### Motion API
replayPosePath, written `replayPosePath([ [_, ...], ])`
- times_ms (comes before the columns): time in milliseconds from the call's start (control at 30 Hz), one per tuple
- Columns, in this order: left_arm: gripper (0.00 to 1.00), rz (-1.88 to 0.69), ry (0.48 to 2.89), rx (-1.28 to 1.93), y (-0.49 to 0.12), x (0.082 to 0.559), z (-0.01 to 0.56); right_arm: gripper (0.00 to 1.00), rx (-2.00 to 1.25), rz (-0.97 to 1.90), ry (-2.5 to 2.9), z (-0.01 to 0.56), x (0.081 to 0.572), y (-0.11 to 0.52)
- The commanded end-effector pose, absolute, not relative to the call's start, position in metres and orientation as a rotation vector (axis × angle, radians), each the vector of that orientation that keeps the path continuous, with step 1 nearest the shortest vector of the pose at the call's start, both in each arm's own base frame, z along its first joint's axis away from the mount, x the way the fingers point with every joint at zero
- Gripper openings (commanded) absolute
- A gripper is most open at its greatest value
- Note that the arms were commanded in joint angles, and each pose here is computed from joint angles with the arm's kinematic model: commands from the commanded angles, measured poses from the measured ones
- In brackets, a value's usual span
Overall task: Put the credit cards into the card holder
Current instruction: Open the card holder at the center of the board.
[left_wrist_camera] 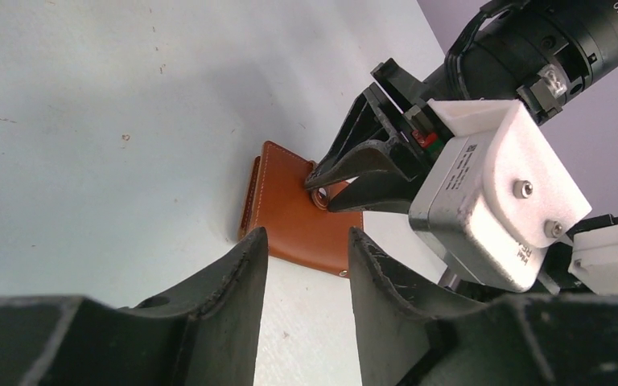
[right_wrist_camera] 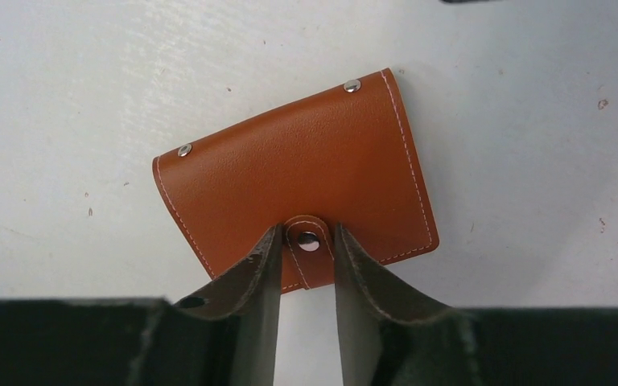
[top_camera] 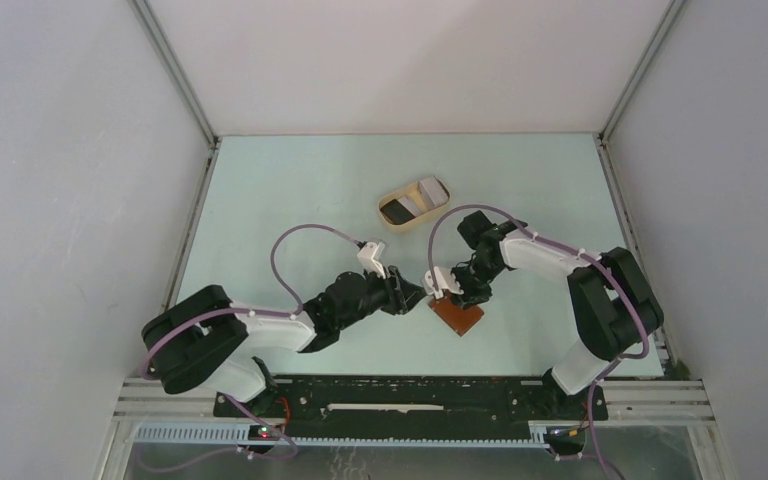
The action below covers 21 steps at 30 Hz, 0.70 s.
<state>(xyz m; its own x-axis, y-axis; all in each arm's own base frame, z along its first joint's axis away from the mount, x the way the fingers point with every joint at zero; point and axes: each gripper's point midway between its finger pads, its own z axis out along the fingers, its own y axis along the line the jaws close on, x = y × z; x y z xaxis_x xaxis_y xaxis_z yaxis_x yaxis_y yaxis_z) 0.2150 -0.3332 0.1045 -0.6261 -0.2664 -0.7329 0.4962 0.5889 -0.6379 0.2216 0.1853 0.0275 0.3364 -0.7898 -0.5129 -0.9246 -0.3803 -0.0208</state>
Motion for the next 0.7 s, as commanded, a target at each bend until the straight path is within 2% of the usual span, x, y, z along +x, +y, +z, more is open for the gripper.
replayPosePath([
  [0, 0.45, -1.136, 1.938, 0.165, -0.331, 0.214, 0.104, 0.32, -2.385, 0.569, 1.549, 0.012, 0.220, 0.179],
  [333, 0.33, -1.209, 1.971, 0.130, -0.338, 0.206, 0.094, 0.09, -2.290, 0.631, 1.473, 0.042, 0.214, 0.196],
  [533, 0.31, -1.214, 1.968, 0.129, -0.338, 0.205, 0.096, 0.00, -2.216, 0.698, 1.445, 0.057, 0.209, 0.205],
  [667, 0.31, -1.220, 1.969, 0.133, -0.339, 0.203, 0.096, 0.00, -2.134, 0.780, 1.465, 0.068, 0.207, 0.208],
])
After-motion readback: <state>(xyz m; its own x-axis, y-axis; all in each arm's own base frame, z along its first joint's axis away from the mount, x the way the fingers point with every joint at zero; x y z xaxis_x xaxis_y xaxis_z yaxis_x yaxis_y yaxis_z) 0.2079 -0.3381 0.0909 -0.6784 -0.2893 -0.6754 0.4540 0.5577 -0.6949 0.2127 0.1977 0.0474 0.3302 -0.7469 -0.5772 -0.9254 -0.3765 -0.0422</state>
